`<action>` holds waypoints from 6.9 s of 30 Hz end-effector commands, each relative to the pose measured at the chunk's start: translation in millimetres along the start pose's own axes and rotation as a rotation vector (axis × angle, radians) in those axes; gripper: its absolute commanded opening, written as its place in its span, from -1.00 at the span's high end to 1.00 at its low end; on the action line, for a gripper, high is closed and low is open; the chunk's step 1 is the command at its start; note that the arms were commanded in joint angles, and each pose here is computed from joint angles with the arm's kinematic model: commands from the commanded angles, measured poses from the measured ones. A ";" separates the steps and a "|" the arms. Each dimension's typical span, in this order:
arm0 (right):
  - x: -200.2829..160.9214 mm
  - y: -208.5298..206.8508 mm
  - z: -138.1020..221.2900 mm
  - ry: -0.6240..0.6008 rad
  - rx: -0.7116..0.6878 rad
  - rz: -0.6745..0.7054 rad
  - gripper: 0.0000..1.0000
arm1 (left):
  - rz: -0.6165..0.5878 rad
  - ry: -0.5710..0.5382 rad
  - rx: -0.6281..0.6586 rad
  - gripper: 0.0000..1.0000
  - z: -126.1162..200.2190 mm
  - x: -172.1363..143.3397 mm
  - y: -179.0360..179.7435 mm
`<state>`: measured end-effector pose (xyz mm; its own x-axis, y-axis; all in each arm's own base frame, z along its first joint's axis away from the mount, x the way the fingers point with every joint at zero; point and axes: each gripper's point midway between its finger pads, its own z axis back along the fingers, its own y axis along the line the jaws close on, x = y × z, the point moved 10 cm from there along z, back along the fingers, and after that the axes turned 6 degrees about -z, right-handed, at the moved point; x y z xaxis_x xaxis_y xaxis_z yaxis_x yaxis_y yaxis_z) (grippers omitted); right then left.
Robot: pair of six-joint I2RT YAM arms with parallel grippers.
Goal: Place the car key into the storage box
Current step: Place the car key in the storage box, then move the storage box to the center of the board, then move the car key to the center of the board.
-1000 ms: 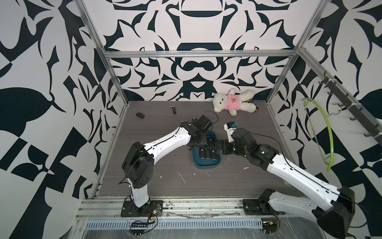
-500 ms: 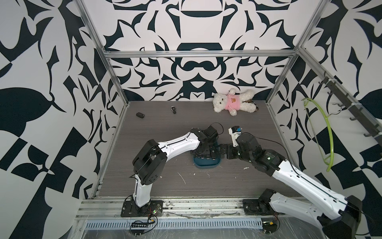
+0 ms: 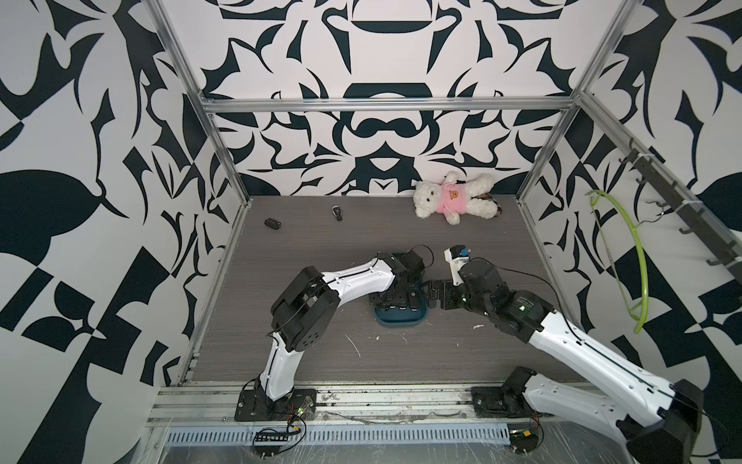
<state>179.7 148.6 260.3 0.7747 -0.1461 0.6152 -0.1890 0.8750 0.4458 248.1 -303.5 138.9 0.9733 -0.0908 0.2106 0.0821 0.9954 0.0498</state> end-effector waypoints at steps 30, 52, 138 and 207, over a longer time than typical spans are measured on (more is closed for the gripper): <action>0.8 13.0 -15.0 0.041 0.126 0.006 -0.99 | -0.014 0.001 0.050 0.10 -3.8 21.7 3.6; 12.0 26.5 -10.3 0.022 0.208 0.038 -0.99 | 0.056 -0.127 -0.059 -0.30 63.8 48.9 24.5; -44.7 13.1 -116.3 0.256 -0.398 -0.076 0.76 | 0.305 -0.187 -0.218 -0.98 76.5 59.7 158.6; 90.3 54.6 -91.3 -0.020 0.031 -0.047 -0.99 | 0.495 -0.511 -0.420 -0.62 -91.7 326.3 230.6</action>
<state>291.0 224.9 259.3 0.7993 -0.1622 0.5787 -0.1603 0.8705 0.4654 594.3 -100.7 148.6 0.7023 0.3741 0.6057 -0.1701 0.9144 -0.3675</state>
